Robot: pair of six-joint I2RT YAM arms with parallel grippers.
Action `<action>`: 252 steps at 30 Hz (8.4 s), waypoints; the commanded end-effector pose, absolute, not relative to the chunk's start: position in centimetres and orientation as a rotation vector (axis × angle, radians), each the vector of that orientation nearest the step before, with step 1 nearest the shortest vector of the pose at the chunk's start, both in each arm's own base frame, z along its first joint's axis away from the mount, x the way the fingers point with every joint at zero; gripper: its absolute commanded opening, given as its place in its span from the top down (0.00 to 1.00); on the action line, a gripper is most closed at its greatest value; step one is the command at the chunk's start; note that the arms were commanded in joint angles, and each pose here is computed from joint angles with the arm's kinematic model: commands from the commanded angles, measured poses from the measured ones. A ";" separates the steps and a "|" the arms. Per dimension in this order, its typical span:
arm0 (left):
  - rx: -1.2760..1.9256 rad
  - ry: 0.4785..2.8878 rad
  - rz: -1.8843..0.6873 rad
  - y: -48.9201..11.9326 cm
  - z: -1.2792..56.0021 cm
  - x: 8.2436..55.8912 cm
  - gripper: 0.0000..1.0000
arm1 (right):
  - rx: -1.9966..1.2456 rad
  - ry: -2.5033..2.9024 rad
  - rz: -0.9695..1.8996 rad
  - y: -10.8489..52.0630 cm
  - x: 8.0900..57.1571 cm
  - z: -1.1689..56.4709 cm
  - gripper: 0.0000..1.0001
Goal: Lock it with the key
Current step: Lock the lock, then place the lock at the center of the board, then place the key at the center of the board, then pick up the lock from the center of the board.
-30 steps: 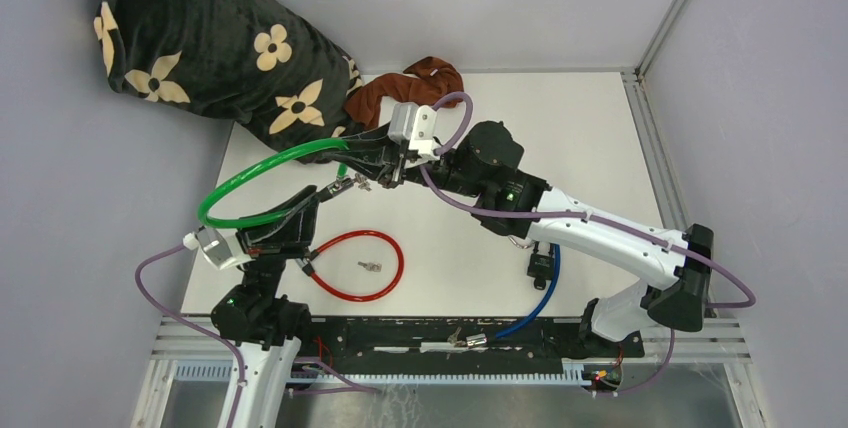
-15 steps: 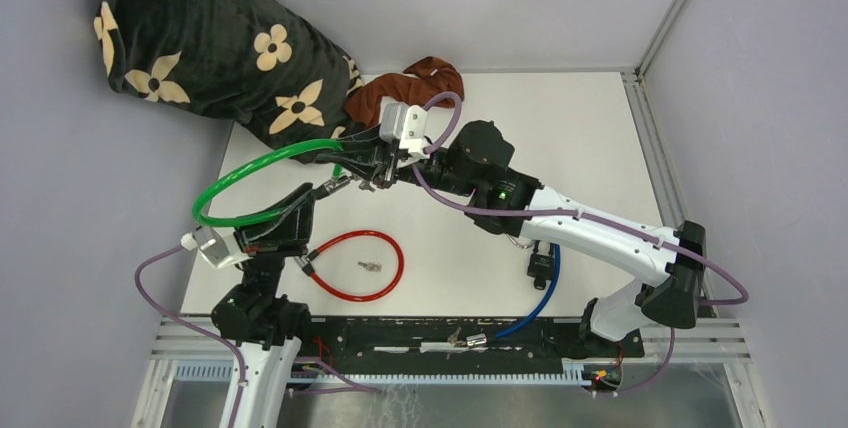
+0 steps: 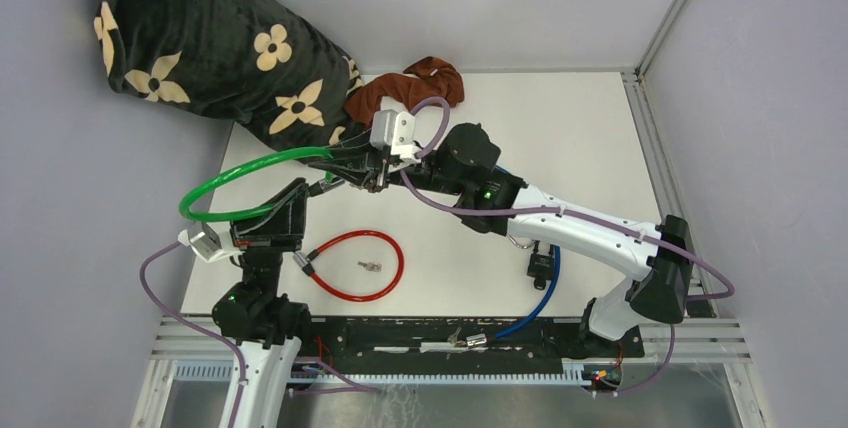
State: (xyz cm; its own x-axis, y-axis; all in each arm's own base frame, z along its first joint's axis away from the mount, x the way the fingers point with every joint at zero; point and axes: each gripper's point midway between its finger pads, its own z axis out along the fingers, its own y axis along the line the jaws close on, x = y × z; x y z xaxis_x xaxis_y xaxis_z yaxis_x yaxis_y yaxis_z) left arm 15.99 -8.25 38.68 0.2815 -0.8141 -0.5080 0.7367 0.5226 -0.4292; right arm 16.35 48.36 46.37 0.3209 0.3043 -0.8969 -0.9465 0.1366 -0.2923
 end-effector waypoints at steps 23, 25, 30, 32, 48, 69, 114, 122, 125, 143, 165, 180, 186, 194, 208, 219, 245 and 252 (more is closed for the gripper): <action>0.096 0.557 -0.837 -8.2 42.9 11.6 0.98 | -1.258 0.699 1.118 48.4 12.9 43.6 0.53; 0.077 0.570 -0.871 -8.2 42.8 11.7 0.98 | -1.268 0.691 1.125 48.2 12.9 43.7 0.49; -0.027 0.636 -0.976 -7.9 42.2 12.8 0.98 | -1.335 0.694 1.140 47.8 12.9 43.2 0.37; -0.026 0.641 -0.981 -8.0 42.2 12.9 0.98 | -1.386 0.719 1.149 47.7 13.0 42.3 0.33; 0.013 0.635 -0.963 -8.3 42.3 12.5 0.98 | -1.489 0.972 1.170 43.5 17.5 40.2 0.32; 0.016 0.644 -0.970 -8.5 42.1 12.6 0.98 | -1.528 1.064 1.219 45.5 18.6 38.4 0.83; -0.029 0.735 -0.843 -7.6 40.4 15.5 0.98 | -1.387 0.930 0.685 36.3 22.5 28.0 1.00; 0.229 1.033 -0.551 -9.4 33.5 19.7 0.98 | -1.250 1.084 0.601 33.2 24.3 26.9 1.00; 0.411 1.211 -0.297 -8.7 28.6 22.2 0.98 | -1.217 1.135 0.555 31.8 24.5 26.3 1.00; 1.230 1.276 0.377 -7.5 18.2 31.3 0.98 | -1.102 1.272 0.389 25.0 23.0 23.5 1.00; 2.191 1.127 0.352 -6.6 5.4 25.1 0.00 | -1.119 1.488 0.783 35.8 25.1 17.6 1.00; 1.810 1.341 -0.141 -11.1 13.9 20.0 0.00 | -1.342 1.802 0.740 42.2 27.2 10.0 0.54; 1.468 1.539 -0.467 -13.7 16.1 18.4 0.02 | -1.426 1.916 0.386 32.4 26.5 10.9 0.38; 1.226 1.618 -0.704 -15.8 18.0 17.3 0.07 | -0.713 2.307 -0.028 12.6 31.6 9.5 0.34; 1.213 1.560 -0.649 -15.6 18.8 17.2 0.10 | -0.441 2.623 0.006 4.7 29.9 1.3 0.43; 1.044 1.639 -0.585 -15.1 19.4 19.9 0.19 | -0.464 2.679 0.030 5.0 29.4 -0.2 1.00; 1.106 1.735 -1.246 -41.9 15.0 13.0 0.10 | -0.391 1.982 0.635 14.1 27.8 17.5 1.00; 1.087 1.746 -1.187 -47.8 12.3 15.4 0.00 | -0.367 1.901 0.635 13.9 27.6 19.6 1.00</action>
